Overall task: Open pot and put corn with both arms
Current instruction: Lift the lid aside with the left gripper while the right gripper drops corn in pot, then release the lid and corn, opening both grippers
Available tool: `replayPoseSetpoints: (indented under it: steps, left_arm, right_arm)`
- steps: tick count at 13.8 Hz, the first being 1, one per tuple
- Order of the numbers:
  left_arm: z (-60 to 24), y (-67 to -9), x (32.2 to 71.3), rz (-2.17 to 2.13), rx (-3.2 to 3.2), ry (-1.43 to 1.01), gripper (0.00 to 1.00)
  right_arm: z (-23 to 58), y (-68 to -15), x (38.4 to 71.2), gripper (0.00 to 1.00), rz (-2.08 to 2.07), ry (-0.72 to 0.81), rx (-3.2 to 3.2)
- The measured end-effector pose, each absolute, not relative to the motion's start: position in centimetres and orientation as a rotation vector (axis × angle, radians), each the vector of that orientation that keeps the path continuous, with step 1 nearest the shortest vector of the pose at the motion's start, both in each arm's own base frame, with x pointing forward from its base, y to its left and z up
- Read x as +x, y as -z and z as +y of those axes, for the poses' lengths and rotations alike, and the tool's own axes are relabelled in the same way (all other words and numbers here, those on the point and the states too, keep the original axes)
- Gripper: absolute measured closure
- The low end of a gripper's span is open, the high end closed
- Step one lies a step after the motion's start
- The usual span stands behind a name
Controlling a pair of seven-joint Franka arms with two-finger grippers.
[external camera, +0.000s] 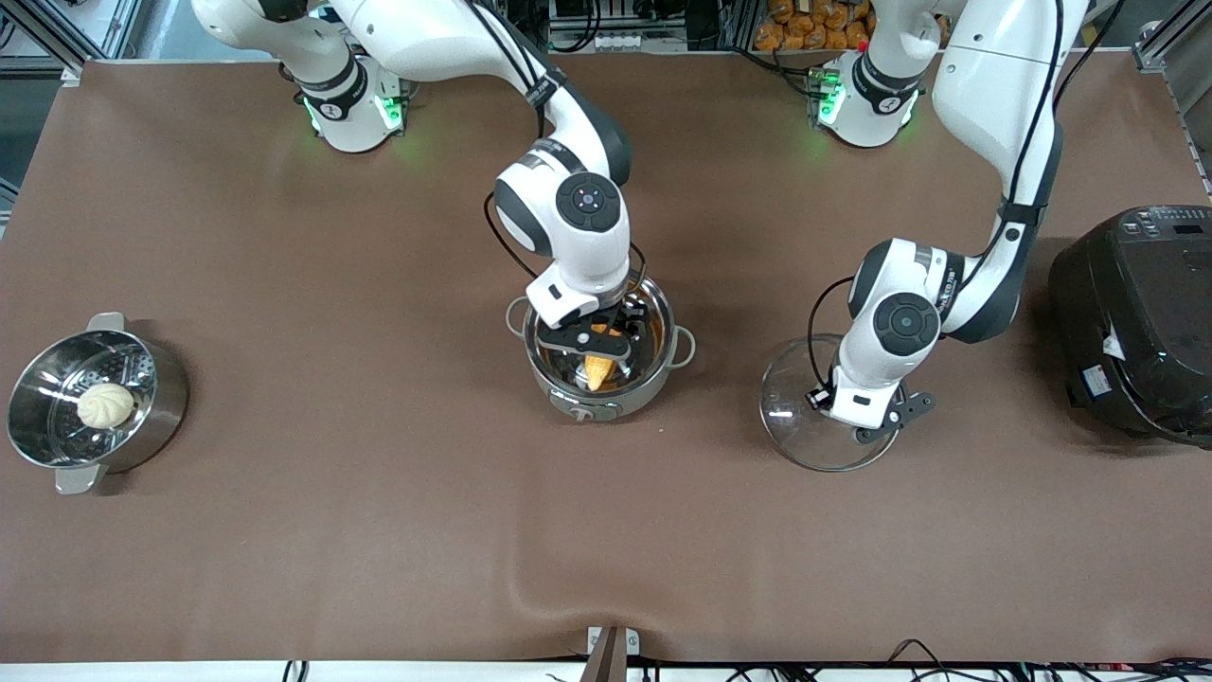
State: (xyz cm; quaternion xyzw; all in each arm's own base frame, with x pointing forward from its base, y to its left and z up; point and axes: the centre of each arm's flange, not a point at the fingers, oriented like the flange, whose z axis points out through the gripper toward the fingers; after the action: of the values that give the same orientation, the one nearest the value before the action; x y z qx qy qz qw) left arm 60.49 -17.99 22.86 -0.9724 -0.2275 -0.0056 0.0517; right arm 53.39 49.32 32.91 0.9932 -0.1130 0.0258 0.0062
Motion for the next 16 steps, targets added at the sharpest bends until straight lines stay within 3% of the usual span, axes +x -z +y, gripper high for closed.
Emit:
replayPoseSetpoints:
  steps: [1,4,6,11,16]
  left_arm:
    - [-18.0,-22.8,60.4,-0.691,-2.958,0.015,0.44]
    - [-18.0,-24.3,60.6,-0.695,-2.967,0.045,0.14]
    - [-17.7,-26.9,61.0,-0.705,-2.982,0.098,0.0]
    - [-14.7,-38.5,61.1,-0.551,-3.035,0.243,0.0]
    - [-10.1,-48.2,58.7,-0.284,-3.063,0.16,0.0]
  right_arm:
    - [47.1,-34.9,54.9,0.0,-0.375,-0.065,3.093]
    - [37.0,-42.3,60.4,0.0,-0.515,-0.011,3.139]
    - [30.0,-45.6,62.6,0.0,-0.439,-0.009,3.171]
    - [13.0,-50.2,64.2,0.0,-0.14,0.066,3.186]
    - [6.9,-58.1,59.8,0.0,-0.073,0.083,3.114]
